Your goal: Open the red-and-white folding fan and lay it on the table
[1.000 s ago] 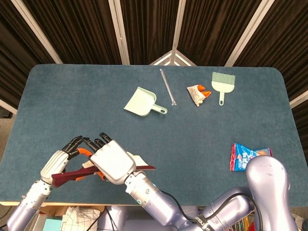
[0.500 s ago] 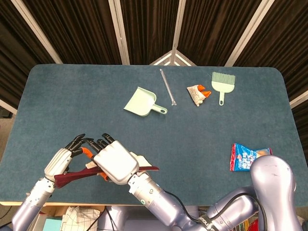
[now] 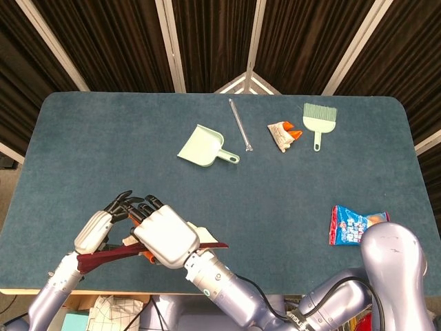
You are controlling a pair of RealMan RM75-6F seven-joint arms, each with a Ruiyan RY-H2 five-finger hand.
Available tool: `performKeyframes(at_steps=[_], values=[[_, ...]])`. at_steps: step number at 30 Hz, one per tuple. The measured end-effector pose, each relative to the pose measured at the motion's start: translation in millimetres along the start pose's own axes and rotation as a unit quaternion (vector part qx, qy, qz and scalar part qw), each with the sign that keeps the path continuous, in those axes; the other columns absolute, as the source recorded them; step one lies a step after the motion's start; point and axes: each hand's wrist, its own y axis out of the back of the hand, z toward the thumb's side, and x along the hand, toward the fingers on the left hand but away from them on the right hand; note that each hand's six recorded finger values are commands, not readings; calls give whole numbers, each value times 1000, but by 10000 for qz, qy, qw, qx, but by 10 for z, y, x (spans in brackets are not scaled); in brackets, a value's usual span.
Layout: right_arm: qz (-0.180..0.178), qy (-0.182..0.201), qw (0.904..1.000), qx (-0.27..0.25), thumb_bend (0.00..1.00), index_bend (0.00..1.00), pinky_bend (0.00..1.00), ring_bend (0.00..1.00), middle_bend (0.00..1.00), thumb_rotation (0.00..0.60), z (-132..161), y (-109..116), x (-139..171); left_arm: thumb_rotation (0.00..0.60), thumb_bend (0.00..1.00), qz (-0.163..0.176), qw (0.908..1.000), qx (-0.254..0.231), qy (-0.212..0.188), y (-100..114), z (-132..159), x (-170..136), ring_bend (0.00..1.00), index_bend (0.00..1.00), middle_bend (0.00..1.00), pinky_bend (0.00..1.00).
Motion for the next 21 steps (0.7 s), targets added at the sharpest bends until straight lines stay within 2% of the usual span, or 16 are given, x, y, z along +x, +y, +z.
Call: performKeyframes(at_steps=[9,13,21], values=[[-12,0,10000,6,427,726,181,254,137,600,-6,8,24,600,376,-216,9996,-180,-65,-201,29,60,0,501,161,128],[-20,2,10000,0,426,726,184,254,137,600,-11,13,34,600,388,-200,9993,-291,-99,-250,50,85,0,557,184,128],[-28,-37,10000,-36,427,726,188,254,137,600,-59,22,57,600,439,-42,9993,-335,-156,-187,85,86,0,624,226,128]])
